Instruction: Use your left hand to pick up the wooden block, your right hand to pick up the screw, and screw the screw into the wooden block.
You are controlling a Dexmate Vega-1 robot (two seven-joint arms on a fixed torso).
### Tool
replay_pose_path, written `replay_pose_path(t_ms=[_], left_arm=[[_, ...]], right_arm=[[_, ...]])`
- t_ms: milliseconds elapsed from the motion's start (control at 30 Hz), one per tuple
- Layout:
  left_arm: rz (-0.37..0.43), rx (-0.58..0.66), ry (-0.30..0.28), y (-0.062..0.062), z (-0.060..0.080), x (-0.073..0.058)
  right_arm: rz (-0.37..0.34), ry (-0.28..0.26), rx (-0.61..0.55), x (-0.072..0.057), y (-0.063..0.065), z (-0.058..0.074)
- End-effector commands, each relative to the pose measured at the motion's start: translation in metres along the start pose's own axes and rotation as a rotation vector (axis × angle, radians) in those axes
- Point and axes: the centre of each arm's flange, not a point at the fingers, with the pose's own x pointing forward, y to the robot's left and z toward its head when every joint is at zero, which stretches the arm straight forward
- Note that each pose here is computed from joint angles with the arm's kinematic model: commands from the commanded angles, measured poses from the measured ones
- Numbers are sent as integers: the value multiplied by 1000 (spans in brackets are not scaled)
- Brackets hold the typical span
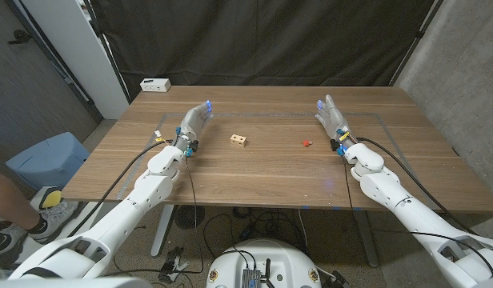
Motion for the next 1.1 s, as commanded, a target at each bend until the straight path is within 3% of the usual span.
replay_pose_path(t_ms=[33, 367, 733, 1100], left_arm=[[-43, 30, 8, -4, 6, -2], [-68, 242, 82, -7, 34, 4], [-106, 461, 119, -18, 67, 12], [-187, 641, 132, -13, 101, 11]], right_arm=[[20, 10, -23, 2, 7, -1], [4, 8, -35, -2, 8, 2], [-15, 17, -36, 0, 4, 3], [-28, 9, -36, -1, 8, 4]])
